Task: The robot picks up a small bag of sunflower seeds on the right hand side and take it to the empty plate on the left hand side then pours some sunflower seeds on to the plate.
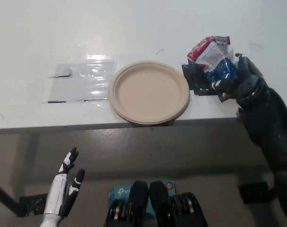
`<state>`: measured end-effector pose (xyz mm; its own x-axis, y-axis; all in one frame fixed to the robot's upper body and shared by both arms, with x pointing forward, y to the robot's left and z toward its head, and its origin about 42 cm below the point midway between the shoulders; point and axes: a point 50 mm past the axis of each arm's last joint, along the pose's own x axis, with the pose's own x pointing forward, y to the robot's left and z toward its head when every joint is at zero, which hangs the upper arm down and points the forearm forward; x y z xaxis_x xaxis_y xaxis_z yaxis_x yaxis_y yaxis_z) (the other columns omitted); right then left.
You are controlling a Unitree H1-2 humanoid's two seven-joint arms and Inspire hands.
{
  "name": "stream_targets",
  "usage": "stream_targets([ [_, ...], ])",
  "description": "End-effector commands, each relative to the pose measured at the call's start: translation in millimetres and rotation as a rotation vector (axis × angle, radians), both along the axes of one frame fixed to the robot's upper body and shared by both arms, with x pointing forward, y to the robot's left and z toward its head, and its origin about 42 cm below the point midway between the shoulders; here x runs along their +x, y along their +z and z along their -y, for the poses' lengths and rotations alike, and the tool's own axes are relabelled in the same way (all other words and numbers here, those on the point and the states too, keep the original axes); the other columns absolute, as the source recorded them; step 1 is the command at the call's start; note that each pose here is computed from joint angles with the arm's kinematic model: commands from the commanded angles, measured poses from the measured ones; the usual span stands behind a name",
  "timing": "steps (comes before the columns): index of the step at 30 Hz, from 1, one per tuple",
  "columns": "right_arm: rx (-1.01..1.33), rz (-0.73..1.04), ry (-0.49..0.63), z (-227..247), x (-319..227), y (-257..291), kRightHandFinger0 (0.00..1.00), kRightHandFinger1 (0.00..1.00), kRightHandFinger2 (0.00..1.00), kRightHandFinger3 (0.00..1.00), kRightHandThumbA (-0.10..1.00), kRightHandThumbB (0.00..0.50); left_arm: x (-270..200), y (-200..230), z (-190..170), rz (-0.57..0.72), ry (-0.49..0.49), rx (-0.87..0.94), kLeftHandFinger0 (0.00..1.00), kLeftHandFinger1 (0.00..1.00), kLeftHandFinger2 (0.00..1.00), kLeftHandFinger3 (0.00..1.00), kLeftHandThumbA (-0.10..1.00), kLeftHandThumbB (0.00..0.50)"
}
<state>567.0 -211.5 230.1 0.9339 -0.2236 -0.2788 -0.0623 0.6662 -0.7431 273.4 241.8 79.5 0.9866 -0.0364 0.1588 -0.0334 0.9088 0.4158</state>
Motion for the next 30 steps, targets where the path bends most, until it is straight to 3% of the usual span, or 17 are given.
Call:
stream_targets([
  [1,-0.047,0.093,0.016,1,16,36,1.00,1.00,1.00,1.00,1.00,0.500,-2,8,-3,0.068,0.000,0.005,1.00,1.00,1.00,1.00,1.00,0.216],
  [7,0.007,0.051,0.035,-2,16,29,1.00,1.00,1.00,1.00,0.94,0.500,1,10,-3,0.080,-0.002,0.009,1.00,1.00,1.00,1.00,1.00,0.225],
  [10,0.036,0.011,0.057,-2,14,21,1.00,1.00,1.00,1.00,0.75,0.500,1,11,-1,0.080,-0.003,0.014,1.00,1.00,1.00,1.00,1.00,0.227],
  [11,0.040,-0.005,0.065,-2,12,16,0.53,1.00,1.00,1.00,0.49,0.500,2,11,-1,0.081,-0.004,0.016,1.00,1.00,1.00,1.00,1.00,0.228],
  [12,0.041,-0.007,0.069,-1,11,13,0.32,0.84,1.00,1.00,0.51,0.500,2,11,-1,0.082,-0.005,0.015,1.00,1.00,1.00,1.00,1.00,0.228],
  [13,0.031,-0.007,0.064,-1,10,8,0.09,0.52,1.00,1.00,0.44,0.500,3,12,-1,0.084,-0.006,0.013,1.00,1.00,1.00,1.00,1.00,0.233],
  [15,0.021,-0.010,0.059,-1,7,0,0.00,0.29,1.00,1.00,0.24,0.495,5,13,-2,0.094,-0.009,0.016,1.00,1.00,1.00,1.00,1.00,0.232],
  [16,-0.015,-0.026,0.062,-1,6,-2,0.34,0.46,0.95,1.00,0.25,0.498,5,14,-2,0.094,-0.008,0.016,1.00,1.00,1.00,1.00,1.00,0.237],
  [17,-0.056,-0.026,0.068,-1,4,-6,0.86,1.00,1.00,1.00,0.24,0.465,5,14,-2,0.097,-0.007,0.016,1.00,1.00,1.00,1.00,1.00,0.239],
  [18,-0.072,-0.029,0.069,0,2,-11,0.96,1.00,1.00,1.00,0.21,0.370,5,14,-1,0.097,-0.005,0.016,1.00,1.00,1.00,1.00,1.00,0.245],
  [19,-0.089,-0.040,0.074,2,1,-15,1.00,1.00,0.94,0.72,0.15,0.294,6,15,-1,0.100,-0.009,0.015,1.00,1.00,1.00,1.00,1.00,0.245],
  [21,-0.117,-0.054,0.067,5,-1,-21,0.87,0.96,0.89,0.82,0.13,0.185,8,16,-2,0.101,-0.014,0.017,1.00,1.00,1.00,1.00,1.00,0.248],
  [25,-0.097,-0.077,0.059,10,-5,-30,1.00,1.00,1.00,0.86,-0.02,0.206,7,15,-3,0.102,-0.012,0.014,1.00,1.00,1.00,1.00,1.00,0.258],
  [26,-0.088,-0.049,0.055,13,-6,-32,0.92,0.95,0.87,0.82,-0.05,0.173,8,15,-3,0.102,-0.012,0.015,1.00,1.00,1.00,1.00,1.00,0.259],
  [27,-0.071,-0.016,0.051,14,-7,-33,0.57,0.56,0.51,0.71,-0.10,0.181,8,16,-3,0.103,-0.013,0.013,1.00,1.00,1.00,1.00,1.00,0.259],
  [28,-0.062,-0.004,0.049,15,-7,-33,0.24,0.33,0.39,0.70,-0.10,0.178,8,16,-2,0.104,-0.011,0.013,1.00,1.00,1.00,1.00,1.00,0.259],
  [30,-0.050,0.020,0.044,15,-7,-33,0.15,0.30,0.39,0.61,-0.10,0.178,8,15,-2,0.104,-0.008,0.013,1.00,1.00,1.00,1.00,1.00,0.260],
])
